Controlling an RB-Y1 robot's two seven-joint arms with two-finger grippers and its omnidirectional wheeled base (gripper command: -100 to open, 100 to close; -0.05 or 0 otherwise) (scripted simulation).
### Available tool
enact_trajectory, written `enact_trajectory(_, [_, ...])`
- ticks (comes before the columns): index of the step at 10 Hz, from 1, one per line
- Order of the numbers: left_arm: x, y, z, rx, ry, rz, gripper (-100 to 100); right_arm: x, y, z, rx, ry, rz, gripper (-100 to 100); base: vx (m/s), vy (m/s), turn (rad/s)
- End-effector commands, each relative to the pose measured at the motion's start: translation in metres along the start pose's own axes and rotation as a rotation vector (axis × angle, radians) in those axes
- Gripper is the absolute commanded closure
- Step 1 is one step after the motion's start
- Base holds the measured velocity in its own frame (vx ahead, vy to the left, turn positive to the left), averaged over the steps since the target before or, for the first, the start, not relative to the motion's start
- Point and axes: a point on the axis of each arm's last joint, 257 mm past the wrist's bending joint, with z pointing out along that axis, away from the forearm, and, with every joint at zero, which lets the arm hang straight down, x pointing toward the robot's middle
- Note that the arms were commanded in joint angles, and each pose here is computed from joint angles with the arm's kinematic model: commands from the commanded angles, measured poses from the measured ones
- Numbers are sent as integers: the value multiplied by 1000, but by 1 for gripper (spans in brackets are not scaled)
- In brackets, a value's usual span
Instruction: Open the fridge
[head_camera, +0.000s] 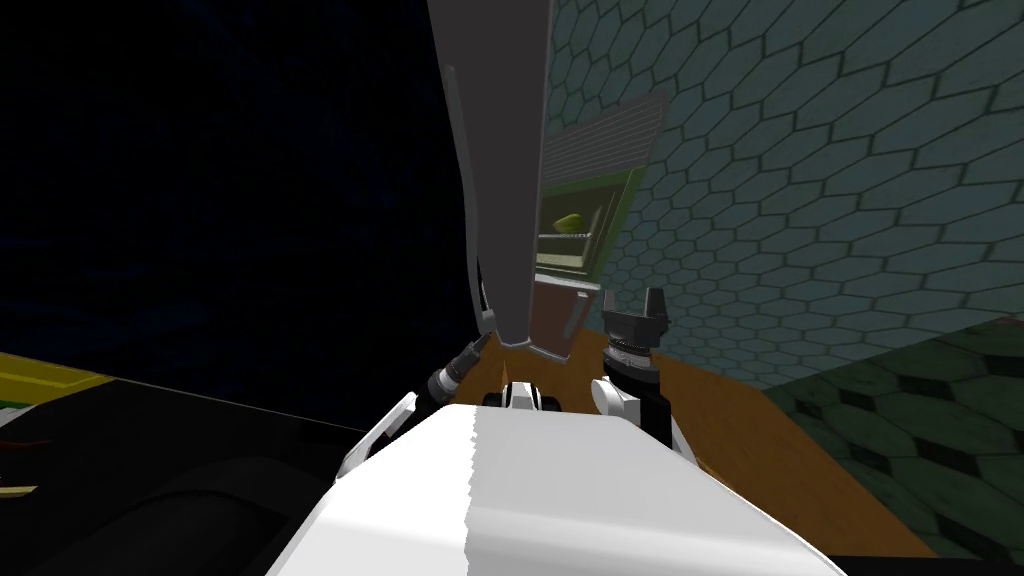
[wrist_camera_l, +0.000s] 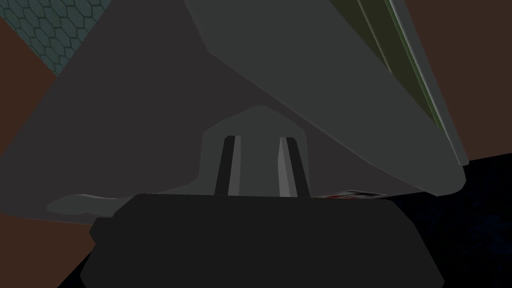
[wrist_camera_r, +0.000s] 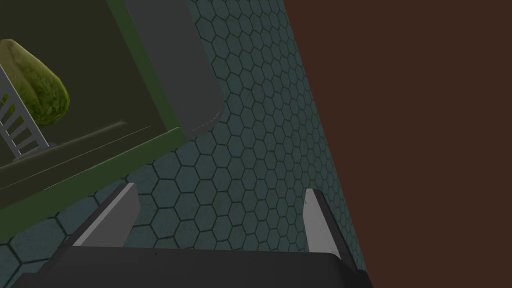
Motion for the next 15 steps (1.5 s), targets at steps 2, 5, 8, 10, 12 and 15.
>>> enact_trajectory(2, [6,-6,2,19,15,-10,100,0,0,0,0,0,0,0,-28,188,-21])
enact_trajectory(5, [15,-20,-2,59,49,-22,100,0,0,0,0,0,0,0,16,229,-99])
enact_trajectory(8, [23,-33,-5,97,82,-35,100,0,0,0,0,0,0,0,44,243,-70])
enact_trajectory(10, [27,-39,-7,116,99,-42,100,0,0,0,0,0,0,0,26,233,-59])
enact_trajectory(12, [31,-45,-10,134,116,-50,100,0,0,0,0,0,0,0,33,218,-63])
enact_trajectory(15, [42,-55,-21,134,159,-74,-100,0,0,0,0,0,0,0,53,203,-24])
